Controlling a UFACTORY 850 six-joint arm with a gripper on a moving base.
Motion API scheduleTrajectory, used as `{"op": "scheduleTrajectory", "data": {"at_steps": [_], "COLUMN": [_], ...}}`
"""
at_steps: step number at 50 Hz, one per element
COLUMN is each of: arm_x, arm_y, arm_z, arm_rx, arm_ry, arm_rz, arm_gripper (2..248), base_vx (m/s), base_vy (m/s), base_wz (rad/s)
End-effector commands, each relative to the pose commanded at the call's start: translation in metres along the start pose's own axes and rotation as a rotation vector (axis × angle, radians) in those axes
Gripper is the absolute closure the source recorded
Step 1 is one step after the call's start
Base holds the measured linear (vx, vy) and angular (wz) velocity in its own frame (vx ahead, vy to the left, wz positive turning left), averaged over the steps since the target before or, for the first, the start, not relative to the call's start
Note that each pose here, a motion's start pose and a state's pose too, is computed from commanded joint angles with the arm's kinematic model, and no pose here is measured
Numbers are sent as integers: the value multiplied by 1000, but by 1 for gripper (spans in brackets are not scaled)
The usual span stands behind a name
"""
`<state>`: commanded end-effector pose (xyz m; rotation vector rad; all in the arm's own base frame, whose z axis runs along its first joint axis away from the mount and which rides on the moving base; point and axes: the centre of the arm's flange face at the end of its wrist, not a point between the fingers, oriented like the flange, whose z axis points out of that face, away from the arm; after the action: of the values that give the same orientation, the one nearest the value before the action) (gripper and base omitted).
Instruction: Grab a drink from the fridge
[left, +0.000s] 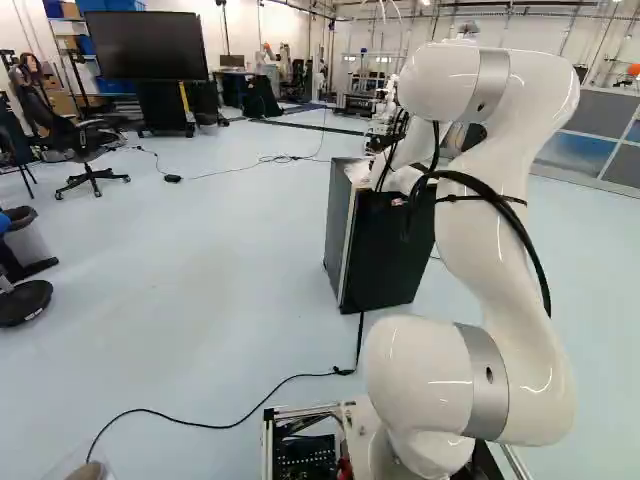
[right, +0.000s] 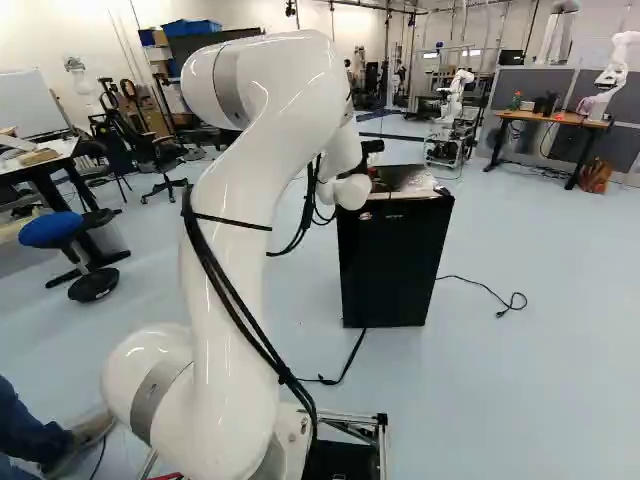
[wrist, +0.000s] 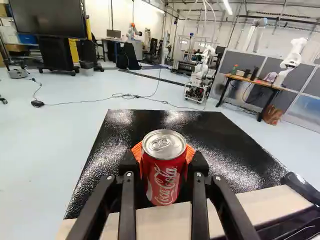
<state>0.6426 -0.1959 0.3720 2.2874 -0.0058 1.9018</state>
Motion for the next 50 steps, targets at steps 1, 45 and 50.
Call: {"op": "scheduleTrajectory", "data": {"at_steps": [1,45,50], "arm_x": [1,51,53], "arm_y": [0,6,6], "arm_z": [0,-11,-11], "arm_rx": [0,-12,-13], "arm_ry": [2,77,80], "arm_rz": [0,-15,-15], "arm_gripper": [152,152,152], "base_vx": [0,0,0], "base_vy": [0,0,0], "base_wz": [0,0,0]}}
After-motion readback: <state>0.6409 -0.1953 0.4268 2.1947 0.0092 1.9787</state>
